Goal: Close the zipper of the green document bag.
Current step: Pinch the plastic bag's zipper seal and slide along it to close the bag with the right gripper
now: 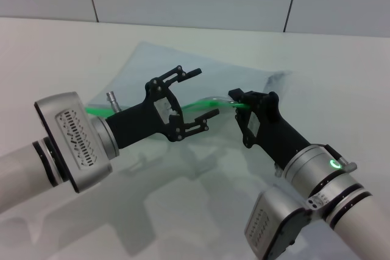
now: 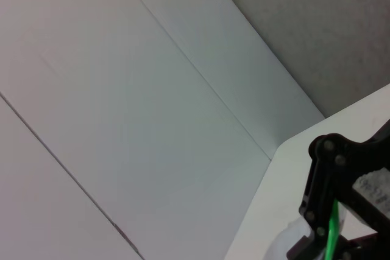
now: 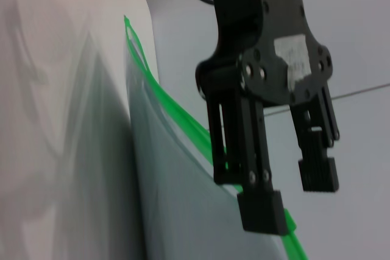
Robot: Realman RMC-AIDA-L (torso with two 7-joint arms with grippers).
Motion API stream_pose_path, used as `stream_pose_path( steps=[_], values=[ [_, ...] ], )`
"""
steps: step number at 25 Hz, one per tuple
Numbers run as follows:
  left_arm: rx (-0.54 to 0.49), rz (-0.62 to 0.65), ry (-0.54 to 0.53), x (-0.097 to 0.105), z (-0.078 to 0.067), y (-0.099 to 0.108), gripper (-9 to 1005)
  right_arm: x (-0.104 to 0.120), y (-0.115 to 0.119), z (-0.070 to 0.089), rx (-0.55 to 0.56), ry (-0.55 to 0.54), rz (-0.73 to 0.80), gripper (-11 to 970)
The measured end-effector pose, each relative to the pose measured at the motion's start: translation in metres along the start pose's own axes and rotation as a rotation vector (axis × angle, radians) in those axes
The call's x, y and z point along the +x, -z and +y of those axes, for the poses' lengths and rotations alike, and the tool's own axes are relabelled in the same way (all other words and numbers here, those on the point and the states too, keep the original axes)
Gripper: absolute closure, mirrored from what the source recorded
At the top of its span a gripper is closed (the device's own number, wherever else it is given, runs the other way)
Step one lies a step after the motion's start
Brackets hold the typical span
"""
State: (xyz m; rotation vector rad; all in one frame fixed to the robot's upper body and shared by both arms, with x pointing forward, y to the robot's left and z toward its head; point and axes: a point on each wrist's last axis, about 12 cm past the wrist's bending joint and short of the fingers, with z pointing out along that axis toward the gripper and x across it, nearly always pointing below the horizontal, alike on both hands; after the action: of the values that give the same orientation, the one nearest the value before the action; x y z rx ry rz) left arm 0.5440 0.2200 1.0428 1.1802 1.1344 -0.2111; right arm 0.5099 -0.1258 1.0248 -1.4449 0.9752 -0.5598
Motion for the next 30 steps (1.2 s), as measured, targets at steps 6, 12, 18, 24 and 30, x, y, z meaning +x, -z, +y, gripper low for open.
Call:
stream_pose_path(
  steps=[6, 12, 18, 24, 30],
  values=[
    [-0.010, -0.006, -0.022, -0.0009, 0.0004, -0.0002, 230, -0.0035, 0.0013, 0.0009, -0.002, 0.009, -0.019, 887],
    [-0.011, -0.008, -0.038, -0.0012, 0.0000, -0.0004, 267, -0.0044, 0.0009, 0.0005, -0.001, 0.008, -0.022, 882],
    [-0.001, -0.006, -0.041, -0.0010, -0.0007, -0.0010, 338, -0.0051, 0.0003, 0.0002, -0.002, 0.012, -0.027, 878],
    [0.003, -0.005, -0.043, -0.0009, -0.0009, -0.0013, 476, -0.0072, 0.0004, 0.0003, -0.003, 0.026, -0.045, 873],
    [0.005, -0.003, -0.042, -0.0008, -0.0011, -0.0016, 649, -0.0074, 0.0001, 0.0001, -0.002, 0.028, -0.047, 868]
  ],
)
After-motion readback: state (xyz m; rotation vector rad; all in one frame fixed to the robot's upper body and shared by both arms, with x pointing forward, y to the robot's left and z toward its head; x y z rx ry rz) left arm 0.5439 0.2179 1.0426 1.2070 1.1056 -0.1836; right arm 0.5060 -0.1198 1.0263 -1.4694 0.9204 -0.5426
